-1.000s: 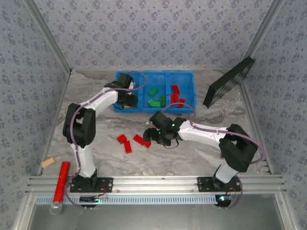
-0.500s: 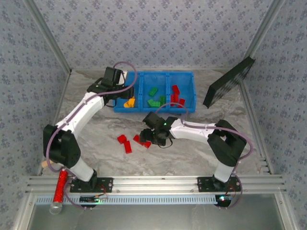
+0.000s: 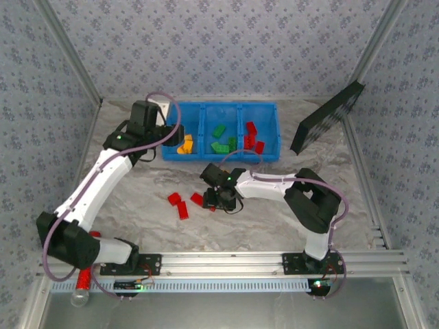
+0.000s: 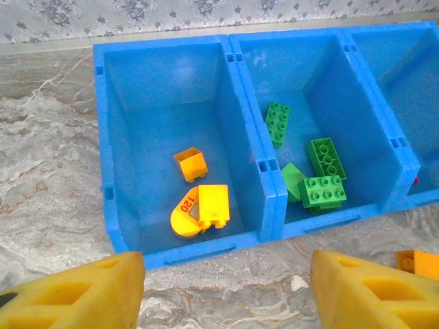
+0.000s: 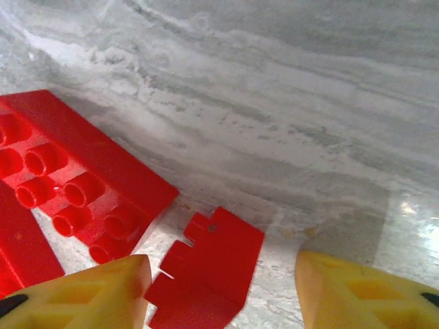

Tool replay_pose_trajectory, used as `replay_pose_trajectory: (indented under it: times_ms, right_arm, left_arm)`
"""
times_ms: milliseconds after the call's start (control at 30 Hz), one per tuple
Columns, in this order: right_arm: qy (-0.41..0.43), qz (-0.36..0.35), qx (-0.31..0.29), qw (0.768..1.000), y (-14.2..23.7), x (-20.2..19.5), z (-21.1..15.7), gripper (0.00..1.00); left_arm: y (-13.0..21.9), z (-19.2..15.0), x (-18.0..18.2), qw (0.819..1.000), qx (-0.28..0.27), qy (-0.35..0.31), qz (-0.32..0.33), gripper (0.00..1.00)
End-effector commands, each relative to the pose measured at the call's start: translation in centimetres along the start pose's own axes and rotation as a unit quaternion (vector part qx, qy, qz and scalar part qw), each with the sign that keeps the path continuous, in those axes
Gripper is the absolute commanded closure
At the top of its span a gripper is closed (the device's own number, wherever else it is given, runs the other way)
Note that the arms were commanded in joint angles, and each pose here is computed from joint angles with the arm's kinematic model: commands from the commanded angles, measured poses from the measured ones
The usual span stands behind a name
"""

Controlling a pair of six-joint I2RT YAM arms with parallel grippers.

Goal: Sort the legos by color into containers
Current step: Pick up the lego from the bottom-center of the table, then place the lego in the container.

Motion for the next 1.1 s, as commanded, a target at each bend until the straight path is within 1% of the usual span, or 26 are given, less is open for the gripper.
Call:
replay_pose_trajectory:
  times_ms: [0, 167, 400, 533, 600, 800, 867, 967, 1067]
  right_arm:
    - [0.006, -0.021, -0.001, 1.000, -0.7, -0.6, 0.0, 0.49]
    - [0.016, -0.033, -0.002, 0.999, -0.9, -1.7, 0.0, 0.60]
    - [0.062, -0.063, -0.013, 0.996, -0.3, -2.9, 0.9, 0.69]
    - [0.092, -0.097, -0.023, 0.991, 1.8, -3.8, 1.4, 0.71]
    - [0.115, -0.107, -0.037, 0.987, 4.1, -3.6, 2.0, 0.72]
    - [0.157, -0.127, -0.109, 0.973, 12.1, -4.8, 6.6, 0.72]
    - [0.156, -0.132, -0.136, 0.969, 14.4, -5.5, 8.9, 0.72]
    - [0.141, -0.137, -0.174, 0.965, 16.6, -6.9, 12.7, 0.72]
    - [0.124, -0.134, -0.211, 0.960, 17.8, -7.8, 16.5, 0.72]
  left_arm:
    - [1.2, -1.1, 0.2, 1.000, 0.011, 0.006, 0.002, 0.34]
    - [1.8, -1.9, 0.3, 1.000, 0.018, 0.010, 0.003, 0.34]
    - [1.9, -2.3, 0.3, 1.000, 0.021, 0.011, 0.003, 0.34]
    - [1.9, -2.8, 0.2, 1.000, 0.029, 0.011, 0.000, 0.34]
    - [2.2, -3.2, 0.2, 0.999, 0.031, 0.009, 0.000, 0.34]
    - [3.9, -4.4, 0.2, 1.000, 0.025, 0.007, -0.003, 0.32]
    - [4.2, -5.7, 0.2, 0.999, 0.046, 0.012, -0.004, 0.32]
    - [4.3, -7.3, 0.3, 0.997, 0.073, 0.030, 0.000, 0.32]
    - [4.3, -8.7, 0.2, 0.995, 0.089, 0.045, 0.000, 0.32]
Point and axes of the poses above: each hand's point on the last joint's axis, 136 mm out from that joint toward the fingers, its own y axis back along the fingers, its own x axis along the line the jaws close on, z = x × y, the point moved 1 cm from there along y, back along the fingers, and after that the axes turned 9 degrees about -y, right-handed, at the moved point
